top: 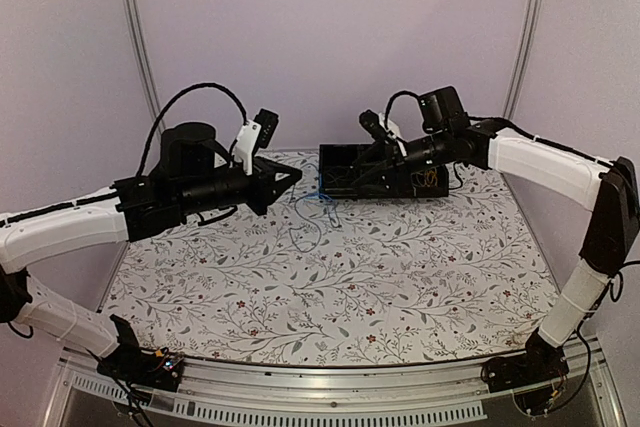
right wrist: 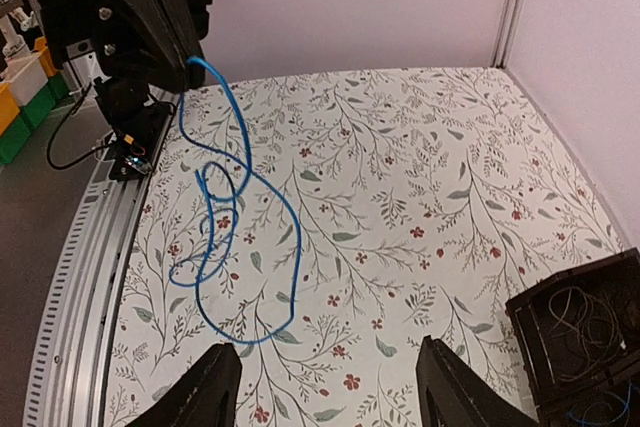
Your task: Untangle the cables
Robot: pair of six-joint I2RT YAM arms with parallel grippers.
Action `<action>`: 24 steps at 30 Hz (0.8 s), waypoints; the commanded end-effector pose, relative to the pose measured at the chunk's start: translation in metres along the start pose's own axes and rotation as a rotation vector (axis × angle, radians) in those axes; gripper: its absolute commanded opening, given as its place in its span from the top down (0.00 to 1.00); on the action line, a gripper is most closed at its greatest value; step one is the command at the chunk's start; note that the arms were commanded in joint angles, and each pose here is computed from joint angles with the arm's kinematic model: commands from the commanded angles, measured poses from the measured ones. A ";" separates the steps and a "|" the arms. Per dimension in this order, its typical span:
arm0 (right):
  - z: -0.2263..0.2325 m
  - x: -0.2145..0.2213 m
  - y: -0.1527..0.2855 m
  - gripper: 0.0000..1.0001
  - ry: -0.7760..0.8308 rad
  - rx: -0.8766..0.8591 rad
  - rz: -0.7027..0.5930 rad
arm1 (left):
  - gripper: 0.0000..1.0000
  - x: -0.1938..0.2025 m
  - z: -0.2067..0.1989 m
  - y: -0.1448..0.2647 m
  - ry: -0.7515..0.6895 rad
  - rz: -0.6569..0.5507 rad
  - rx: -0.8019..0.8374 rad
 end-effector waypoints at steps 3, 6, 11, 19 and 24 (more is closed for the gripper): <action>0.031 -0.073 -0.007 0.35 0.053 -0.102 -0.111 | 1.00 -0.012 -0.026 0.004 -0.026 -0.018 0.086; 0.038 -0.078 -0.018 0.35 0.055 -0.132 -0.113 | 1.00 -0.012 -0.032 0.004 -0.024 -0.024 0.105; 0.037 -0.069 -0.035 0.35 0.021 -0.139 -0.095 | 1.00 -0.010 -0.040 0.004 -0.027 -0.022 0.127; 0.029 -0.066 -0.045 0.60 -0.012 -0.132 -0.095 | 1.00 -0.003 -0.042 0.001 -0.025 -0.009 0.130; 0.042 -0.079 -0.037 1.00 -0.021 -0.193 -0.149 | 0.84 0.011 -0.027 -0.014 -0.029 -0.016 0.075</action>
Point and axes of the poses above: each gripper's point midway between its finger pads, its own y axis back along the fingers, its own z axis along the line the jaws close on, x = y × z, the point moved 1 cm from there along y, back along the fingers, and after that the axes turned 13 degrees about y, right-handed, at the moved point
